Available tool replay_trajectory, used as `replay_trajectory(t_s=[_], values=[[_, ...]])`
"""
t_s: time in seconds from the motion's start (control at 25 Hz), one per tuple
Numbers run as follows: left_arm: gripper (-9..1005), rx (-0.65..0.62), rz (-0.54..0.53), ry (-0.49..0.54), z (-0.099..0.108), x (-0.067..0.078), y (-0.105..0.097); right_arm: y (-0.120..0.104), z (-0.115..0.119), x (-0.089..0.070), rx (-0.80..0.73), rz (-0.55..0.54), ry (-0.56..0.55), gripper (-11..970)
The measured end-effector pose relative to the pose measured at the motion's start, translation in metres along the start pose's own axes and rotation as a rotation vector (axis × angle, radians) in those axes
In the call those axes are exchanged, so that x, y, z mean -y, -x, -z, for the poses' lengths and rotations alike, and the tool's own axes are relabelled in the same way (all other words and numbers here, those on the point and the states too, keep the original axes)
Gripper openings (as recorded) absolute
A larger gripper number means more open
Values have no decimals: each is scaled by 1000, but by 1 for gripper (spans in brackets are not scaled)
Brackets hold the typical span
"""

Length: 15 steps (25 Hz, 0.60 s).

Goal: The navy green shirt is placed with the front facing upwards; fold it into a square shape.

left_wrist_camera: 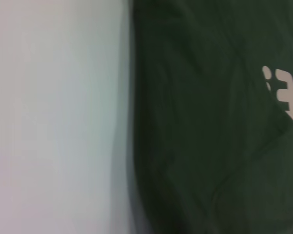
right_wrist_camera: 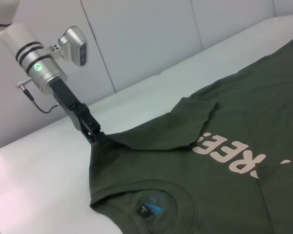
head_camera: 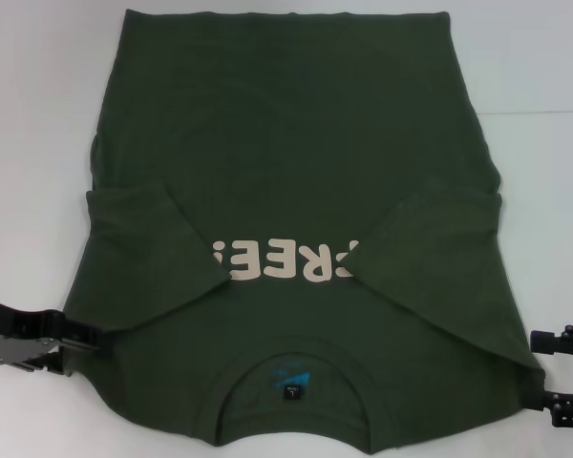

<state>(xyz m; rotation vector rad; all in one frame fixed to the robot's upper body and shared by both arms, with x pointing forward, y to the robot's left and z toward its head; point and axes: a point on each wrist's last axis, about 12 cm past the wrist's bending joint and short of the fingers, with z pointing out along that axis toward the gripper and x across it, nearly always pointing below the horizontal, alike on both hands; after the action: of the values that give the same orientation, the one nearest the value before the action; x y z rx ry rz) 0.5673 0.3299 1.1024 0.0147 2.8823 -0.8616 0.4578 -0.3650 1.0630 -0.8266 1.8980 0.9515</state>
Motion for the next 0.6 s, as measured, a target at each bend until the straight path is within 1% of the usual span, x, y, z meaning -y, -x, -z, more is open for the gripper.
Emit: replay_trajectory(t_s=[0.04,0.28,0.48,0.6], values=[[916,-1,-1,5,0,0,0,0,0,0,0,0,-1,885],[694,12,-54,25,-2,2,2,1,0,1,2,2,-3,885],[520,6,-60,33,-3,3,3,1,0,1,3,1,-3,885],[282,10,-57,37,-2,3,4,1,0,1,4,2,-1,885]])
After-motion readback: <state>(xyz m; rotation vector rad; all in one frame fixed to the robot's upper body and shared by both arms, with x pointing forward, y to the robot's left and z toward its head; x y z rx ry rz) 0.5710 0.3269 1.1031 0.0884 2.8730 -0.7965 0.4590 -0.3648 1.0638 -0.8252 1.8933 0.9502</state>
